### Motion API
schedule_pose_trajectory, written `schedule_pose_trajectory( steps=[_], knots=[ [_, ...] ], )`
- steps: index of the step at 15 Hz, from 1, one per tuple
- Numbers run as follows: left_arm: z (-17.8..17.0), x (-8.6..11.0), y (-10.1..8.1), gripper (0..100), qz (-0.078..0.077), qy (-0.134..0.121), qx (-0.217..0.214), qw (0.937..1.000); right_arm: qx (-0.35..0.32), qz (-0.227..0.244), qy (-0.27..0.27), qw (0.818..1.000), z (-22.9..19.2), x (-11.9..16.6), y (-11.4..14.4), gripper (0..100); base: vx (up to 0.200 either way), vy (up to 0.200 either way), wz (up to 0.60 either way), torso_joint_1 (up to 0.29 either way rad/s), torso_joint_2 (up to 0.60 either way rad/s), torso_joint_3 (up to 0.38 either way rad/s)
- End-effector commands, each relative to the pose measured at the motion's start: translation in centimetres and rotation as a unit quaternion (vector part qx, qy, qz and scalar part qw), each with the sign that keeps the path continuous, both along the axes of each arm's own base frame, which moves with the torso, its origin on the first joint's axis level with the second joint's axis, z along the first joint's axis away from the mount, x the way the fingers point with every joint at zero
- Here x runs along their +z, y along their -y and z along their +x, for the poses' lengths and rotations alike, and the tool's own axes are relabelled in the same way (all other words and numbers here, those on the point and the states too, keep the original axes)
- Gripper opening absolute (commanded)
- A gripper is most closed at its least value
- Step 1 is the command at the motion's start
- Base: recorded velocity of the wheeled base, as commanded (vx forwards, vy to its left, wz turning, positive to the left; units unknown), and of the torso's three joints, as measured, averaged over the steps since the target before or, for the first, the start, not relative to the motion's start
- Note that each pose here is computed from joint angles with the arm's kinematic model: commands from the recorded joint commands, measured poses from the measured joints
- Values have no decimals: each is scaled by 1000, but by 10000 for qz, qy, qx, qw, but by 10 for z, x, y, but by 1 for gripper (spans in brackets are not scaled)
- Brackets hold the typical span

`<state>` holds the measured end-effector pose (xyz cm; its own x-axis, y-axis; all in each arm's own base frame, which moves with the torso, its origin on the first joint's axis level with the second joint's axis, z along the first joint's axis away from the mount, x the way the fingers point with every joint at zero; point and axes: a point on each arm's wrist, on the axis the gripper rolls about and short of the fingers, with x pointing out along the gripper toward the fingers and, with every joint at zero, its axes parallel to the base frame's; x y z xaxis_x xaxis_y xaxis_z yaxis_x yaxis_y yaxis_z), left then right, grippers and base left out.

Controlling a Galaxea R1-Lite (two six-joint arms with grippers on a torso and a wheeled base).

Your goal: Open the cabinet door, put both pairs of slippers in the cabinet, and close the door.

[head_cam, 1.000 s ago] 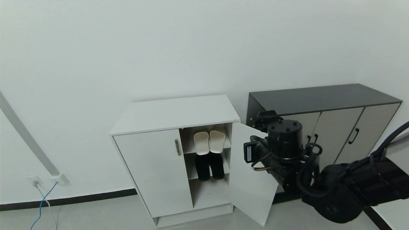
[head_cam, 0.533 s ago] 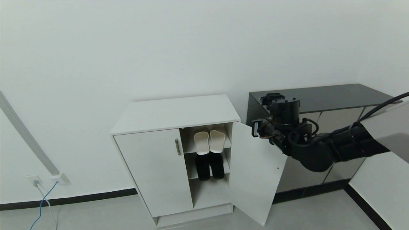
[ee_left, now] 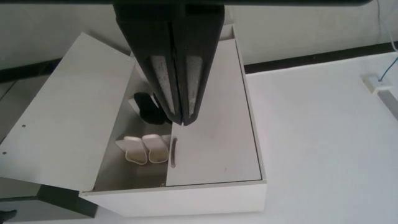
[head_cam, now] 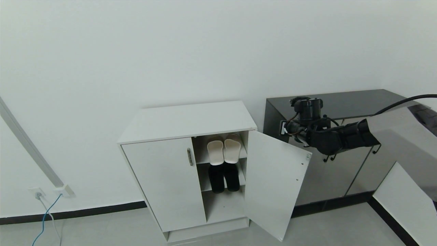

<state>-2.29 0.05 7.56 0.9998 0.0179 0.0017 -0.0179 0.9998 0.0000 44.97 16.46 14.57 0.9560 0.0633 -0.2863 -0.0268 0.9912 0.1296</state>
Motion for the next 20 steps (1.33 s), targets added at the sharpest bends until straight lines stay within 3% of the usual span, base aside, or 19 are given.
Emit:
schedule_pose_trajectory(
  steps=[1, 7, 13, 15, 20],
  knots=[
    [0, 0, 0, 0, 0, -1, 3, 10000, -99, -35, -135, 9999, 18, -23, 5, 0, 0, 0, 0, 0, 0, 0],
    [0, 0, 0, 0, -8, -8, 18, 10000, -262, -136, -372, 9989, 37, -61, 15, 0, 0, 0, 0, 0, 0, 0],
    [0, 0, 0, 0, -15, -8, 26, 10000, -286, -193, -462, 9983, 35, -65, 15, 0, 0, 0, 0, 0, 0, 0],
    [0, 0, 0, 0, -130, 10, 48, 9999, -230, -211, -483, 9983, 30, -62, 11, 0, 0, 0, 0, 0, 0, 0],
    [0, 0, 0, 0, -123, 10, 41, 9999, -42, -295, -657, 9974, 7, -56, 0, 0, 0, 0, 0, 0, 0, 0]
  ],
)
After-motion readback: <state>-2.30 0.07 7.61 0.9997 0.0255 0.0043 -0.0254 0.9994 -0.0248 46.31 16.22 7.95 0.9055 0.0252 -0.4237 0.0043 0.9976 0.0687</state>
